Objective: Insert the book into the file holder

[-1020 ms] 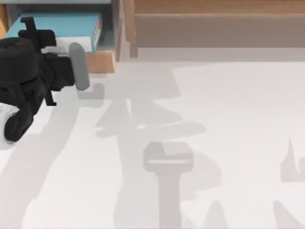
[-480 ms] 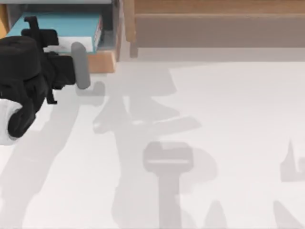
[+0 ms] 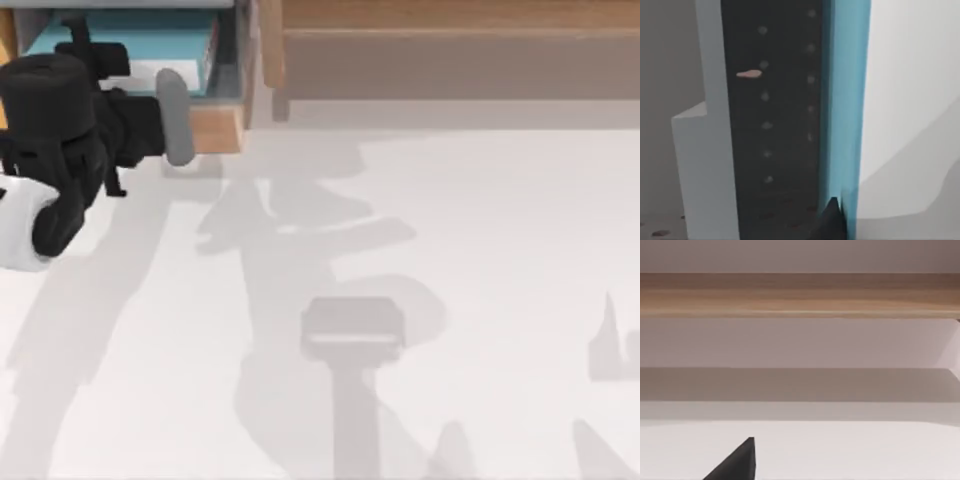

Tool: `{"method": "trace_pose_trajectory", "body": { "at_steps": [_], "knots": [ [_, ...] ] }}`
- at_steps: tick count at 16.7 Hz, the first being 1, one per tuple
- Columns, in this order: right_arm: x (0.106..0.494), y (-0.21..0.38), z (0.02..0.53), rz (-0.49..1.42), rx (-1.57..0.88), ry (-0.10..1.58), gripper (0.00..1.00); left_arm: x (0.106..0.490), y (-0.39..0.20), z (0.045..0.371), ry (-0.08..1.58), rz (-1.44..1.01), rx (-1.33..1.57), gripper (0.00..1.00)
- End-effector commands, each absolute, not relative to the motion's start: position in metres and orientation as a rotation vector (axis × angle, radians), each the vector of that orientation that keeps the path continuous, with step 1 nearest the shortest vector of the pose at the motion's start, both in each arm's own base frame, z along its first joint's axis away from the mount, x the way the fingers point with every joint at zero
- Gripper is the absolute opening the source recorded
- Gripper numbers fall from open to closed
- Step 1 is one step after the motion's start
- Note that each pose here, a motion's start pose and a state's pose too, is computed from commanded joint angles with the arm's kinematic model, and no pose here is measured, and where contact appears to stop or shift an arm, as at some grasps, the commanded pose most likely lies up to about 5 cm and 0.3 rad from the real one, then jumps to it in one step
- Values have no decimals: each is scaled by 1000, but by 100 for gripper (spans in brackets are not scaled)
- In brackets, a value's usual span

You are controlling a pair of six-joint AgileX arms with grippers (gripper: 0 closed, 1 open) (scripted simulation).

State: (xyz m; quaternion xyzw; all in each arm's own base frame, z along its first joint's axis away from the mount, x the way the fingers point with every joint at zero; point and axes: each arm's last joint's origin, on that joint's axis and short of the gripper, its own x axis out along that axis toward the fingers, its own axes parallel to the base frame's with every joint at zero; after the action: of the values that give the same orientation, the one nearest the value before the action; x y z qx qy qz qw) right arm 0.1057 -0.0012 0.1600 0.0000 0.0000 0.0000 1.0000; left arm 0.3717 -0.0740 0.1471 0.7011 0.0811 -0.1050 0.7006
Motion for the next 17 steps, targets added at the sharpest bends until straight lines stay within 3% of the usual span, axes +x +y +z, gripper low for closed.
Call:
{"method": "trace_pose_trajectory", "body": {
  "at_steps": [3, 16, 17],
  "knots": [
    [106, -1, 160, 0, 0, 0, 100, 372, -74, 147, 181, -234, 1561, 0],
    [106, -1, 160, 0, 0, 0, 100, 372, -74, 147, 181, -234, 1561, 98],
    [106, -1, 160, 0, 0, 0, 100, 372, -74, 147, 181, -234, 1561, 100]
  ]
}}
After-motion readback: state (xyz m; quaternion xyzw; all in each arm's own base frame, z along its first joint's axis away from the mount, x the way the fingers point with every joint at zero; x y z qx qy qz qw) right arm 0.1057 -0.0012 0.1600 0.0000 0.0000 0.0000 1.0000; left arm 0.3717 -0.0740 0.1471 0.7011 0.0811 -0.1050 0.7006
